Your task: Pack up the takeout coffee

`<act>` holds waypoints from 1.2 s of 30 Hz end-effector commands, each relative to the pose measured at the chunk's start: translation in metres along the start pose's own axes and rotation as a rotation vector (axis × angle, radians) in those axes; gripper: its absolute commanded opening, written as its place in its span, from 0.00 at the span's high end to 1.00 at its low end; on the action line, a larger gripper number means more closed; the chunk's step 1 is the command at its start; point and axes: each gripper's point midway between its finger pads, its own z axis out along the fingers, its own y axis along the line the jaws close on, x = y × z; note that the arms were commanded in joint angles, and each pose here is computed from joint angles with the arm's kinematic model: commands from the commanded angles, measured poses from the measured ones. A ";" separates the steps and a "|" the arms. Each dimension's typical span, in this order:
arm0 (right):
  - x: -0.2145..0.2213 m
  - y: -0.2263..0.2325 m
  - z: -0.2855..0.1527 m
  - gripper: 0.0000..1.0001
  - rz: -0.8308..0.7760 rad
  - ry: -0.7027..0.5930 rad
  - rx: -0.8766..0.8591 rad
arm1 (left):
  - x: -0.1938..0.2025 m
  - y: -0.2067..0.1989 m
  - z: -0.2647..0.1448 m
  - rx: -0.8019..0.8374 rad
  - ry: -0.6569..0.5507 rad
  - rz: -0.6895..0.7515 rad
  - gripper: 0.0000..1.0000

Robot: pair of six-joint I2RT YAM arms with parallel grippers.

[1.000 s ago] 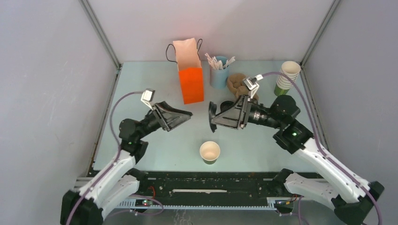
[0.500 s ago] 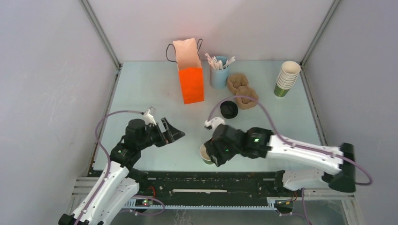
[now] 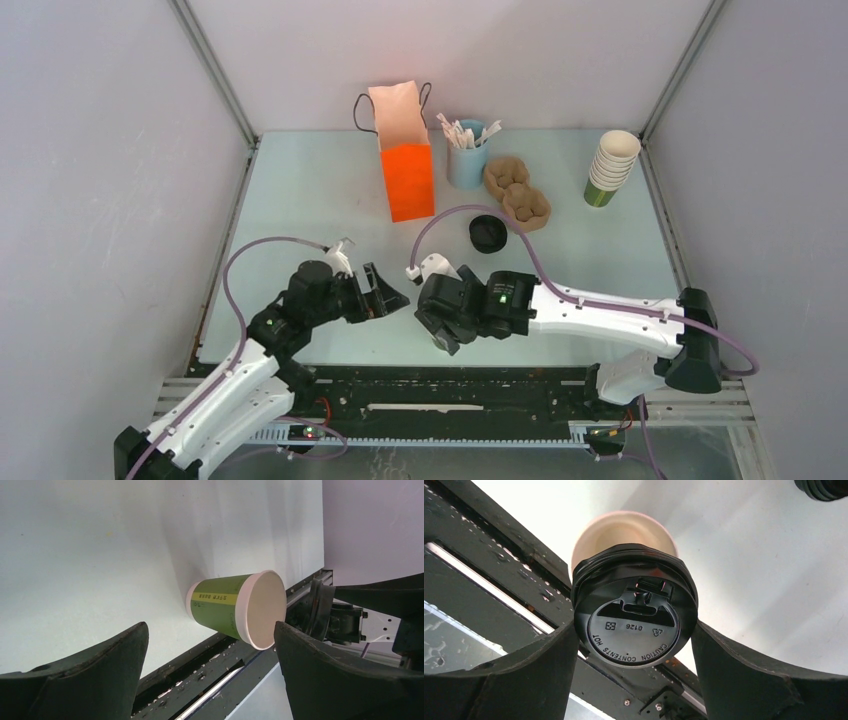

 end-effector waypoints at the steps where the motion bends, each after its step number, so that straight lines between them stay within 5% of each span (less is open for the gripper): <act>1: -0.025 0.009 0.000 0.14 0.002 -0.051 -0.058 | -0.004 0.005 0.003 -0.006 -0.043 -0.008 0.00; 36: -0.026 0.008 0.022 0.07 -0.001 0.010 -0.063 | -0.001 0.007 0.002 -0.009 -0.039 0.005 0.00</act>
